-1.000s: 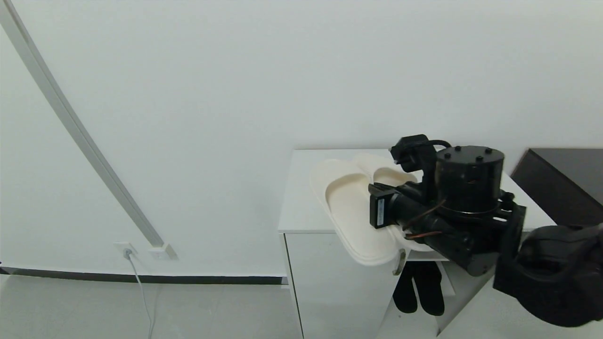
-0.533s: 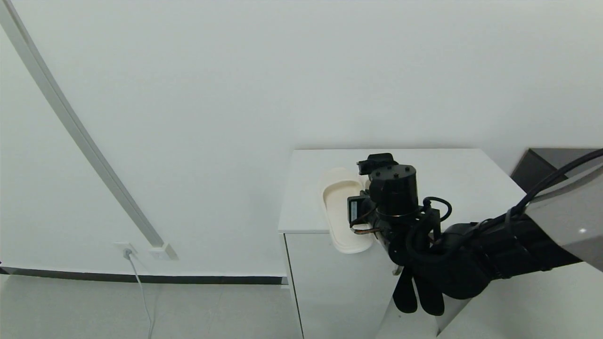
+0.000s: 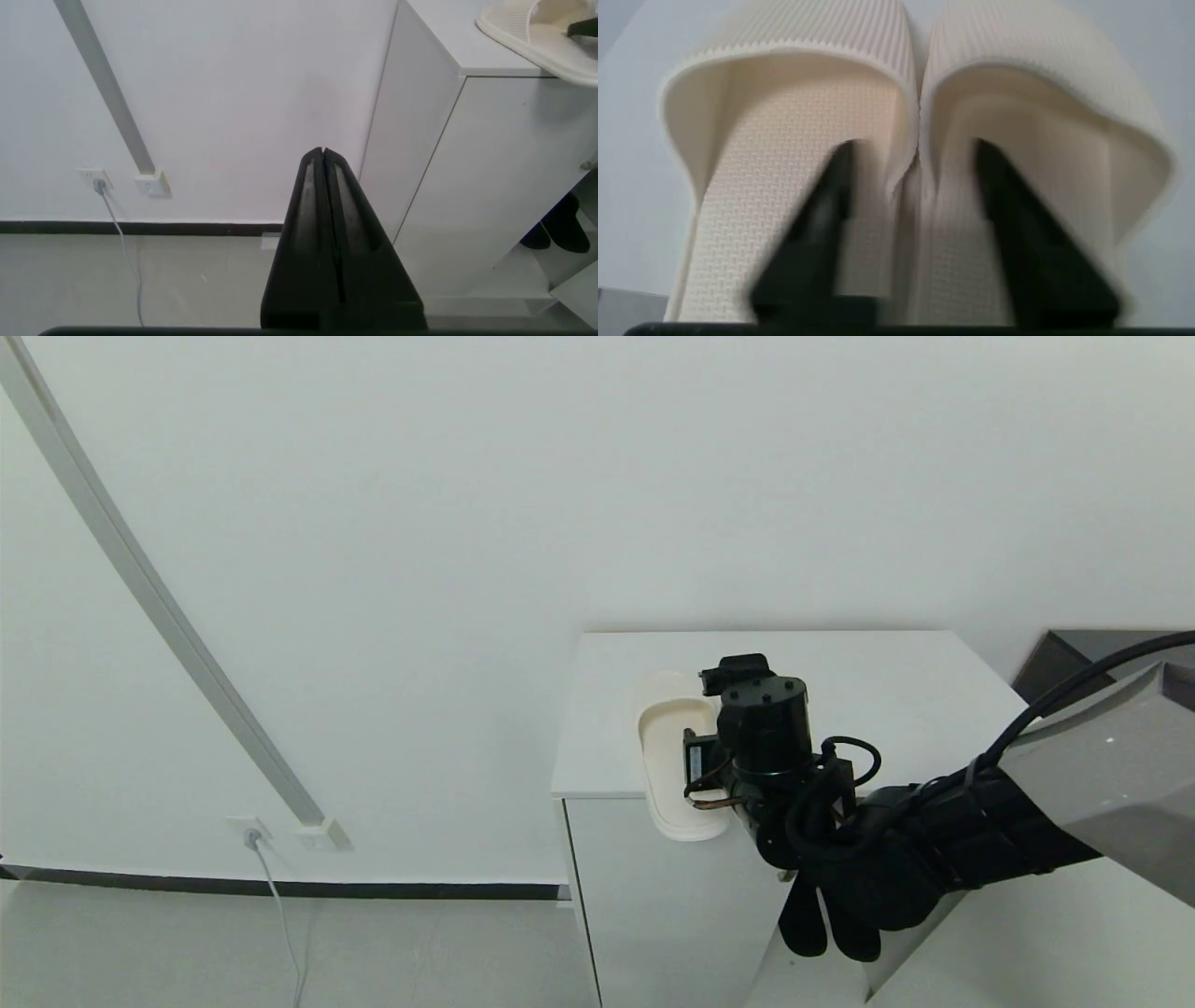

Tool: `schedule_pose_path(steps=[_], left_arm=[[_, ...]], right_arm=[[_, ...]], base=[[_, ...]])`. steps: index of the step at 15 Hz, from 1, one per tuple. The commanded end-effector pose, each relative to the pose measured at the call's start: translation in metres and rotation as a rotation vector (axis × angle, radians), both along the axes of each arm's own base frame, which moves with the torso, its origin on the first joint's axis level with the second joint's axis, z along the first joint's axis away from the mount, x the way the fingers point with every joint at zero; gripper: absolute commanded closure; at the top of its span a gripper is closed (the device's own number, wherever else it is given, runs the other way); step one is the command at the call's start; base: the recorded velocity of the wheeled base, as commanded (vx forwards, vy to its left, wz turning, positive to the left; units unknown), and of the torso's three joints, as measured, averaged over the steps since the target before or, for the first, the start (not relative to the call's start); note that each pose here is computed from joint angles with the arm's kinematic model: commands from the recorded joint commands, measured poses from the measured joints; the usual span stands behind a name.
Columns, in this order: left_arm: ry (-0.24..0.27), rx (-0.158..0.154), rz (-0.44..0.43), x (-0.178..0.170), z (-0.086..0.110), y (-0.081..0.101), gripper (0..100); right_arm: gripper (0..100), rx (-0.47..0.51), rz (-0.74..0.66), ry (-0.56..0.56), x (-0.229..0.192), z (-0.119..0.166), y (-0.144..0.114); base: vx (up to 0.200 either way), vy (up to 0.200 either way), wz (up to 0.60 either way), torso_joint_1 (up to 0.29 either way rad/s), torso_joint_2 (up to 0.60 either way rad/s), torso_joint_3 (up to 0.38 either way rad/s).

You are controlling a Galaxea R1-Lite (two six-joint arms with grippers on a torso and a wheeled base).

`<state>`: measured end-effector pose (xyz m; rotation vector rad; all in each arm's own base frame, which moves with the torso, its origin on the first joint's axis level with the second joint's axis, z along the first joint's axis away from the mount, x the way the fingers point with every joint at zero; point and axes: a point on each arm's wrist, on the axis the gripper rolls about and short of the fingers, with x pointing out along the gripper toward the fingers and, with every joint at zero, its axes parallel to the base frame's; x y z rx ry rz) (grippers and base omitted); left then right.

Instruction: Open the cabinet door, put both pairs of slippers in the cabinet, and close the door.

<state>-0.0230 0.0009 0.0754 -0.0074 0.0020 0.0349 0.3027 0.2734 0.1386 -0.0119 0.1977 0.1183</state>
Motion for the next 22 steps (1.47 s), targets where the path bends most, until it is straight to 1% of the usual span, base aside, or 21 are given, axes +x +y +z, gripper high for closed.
schedule_pose_path(steps=[1, 3, 6, 9, 11, 12, 15, 18, 19, 20, 22], left_arm=[[0.002, 0.000, 0.000, 0.000, 0.000, 0.000, 100], [0.001, 0.000, 0.000, 0.000, 0.000, 0.000, 100], [0.001, 0.000, 0.000, 0.000, 0.000, 0.000, 100], [0.002, 0.000, 0.000, 0.000, 0.000, 0.000, 100], [0.001, -0.002, 0.000, 0.000, 0.000, 0.000, 100], [0.001, -0.002, 0.000, 0.000, 0.000, 0.000, 100], [0.001, -0.003, 0.000, 0.000, 0.000, 0.000, 100], [0.001, -0.002, 0.000, 0.000, 0.000, 0.000, 100], [0.001, -0.002, 0.000, 0.000, 0.000, 0.000, 100], [0.001, -0.002, 0.000, 0.000, 0.000, 0.000, 100], [0.001, 0.000, -0.001, 0.000, 0.000, 0.000, 100]], right_arm=[[0, 0.012, 0.003, -0.013, -0.003, 0.008, -0.001], [0, 0.012, 0.004, -0.018, -0.003, 0.010, -0.001], [0, 0.002, 0.008, -0.020, 0.004, 0.005, 0.004], [0, -0.003, -0.009, -0.028, 0.025, -0.004, 0.011], [0, -0.003, -0.013, -0.028, 0.030, -0.007, 0.012], [100, 0.000, -0.013, -0.030, 0.031, -0.007, 0.012], [100, 0.003, -0.014, -0.038, 0.030, -0.002, 0.011], [100, 0.015, -0.003, -0.082, 0.020, 0.025, 0.003], [100, 0.024, 0.041, -0.095, 0.011, 0.039, -0.005], [100, 0.036, 0.113, -0.092, -0.003, 0.049, -0.015], [100, 0.052, 0.271, -0.072, -0.034, 0.061, -0.039]], base=[[0.000, 0.000, 0.00, 0.000, 0.00, 0.000], [0.000, 0.000, 0.00, 0.000, 0.00, 0.000], [0.000, 0.000, 0.00, 0.000, 0.00, 0.000], [0.000, 0.000, 0.00, 0.000, 0.00, 0.000], [0.000, 0.000, 0.00, 0.000, 0.00, 0.000], [0.000, 0.000, 0.00, 0.000, 0.00, 0.000], [0.000, 0.000, 0.00, 0.000, 0.00, 0.000], [0.000, 0.000, 0.00, 0.000, 0.00, 0.000], [0.000, 0.000, 0.00, 0.000, 0.00, 0.000], [0.000, 0.000, 0.00, 0.000, 0.00, 0.000], [0.000, 0.000, 0.00, 0.000, 0.00, 0.000]])
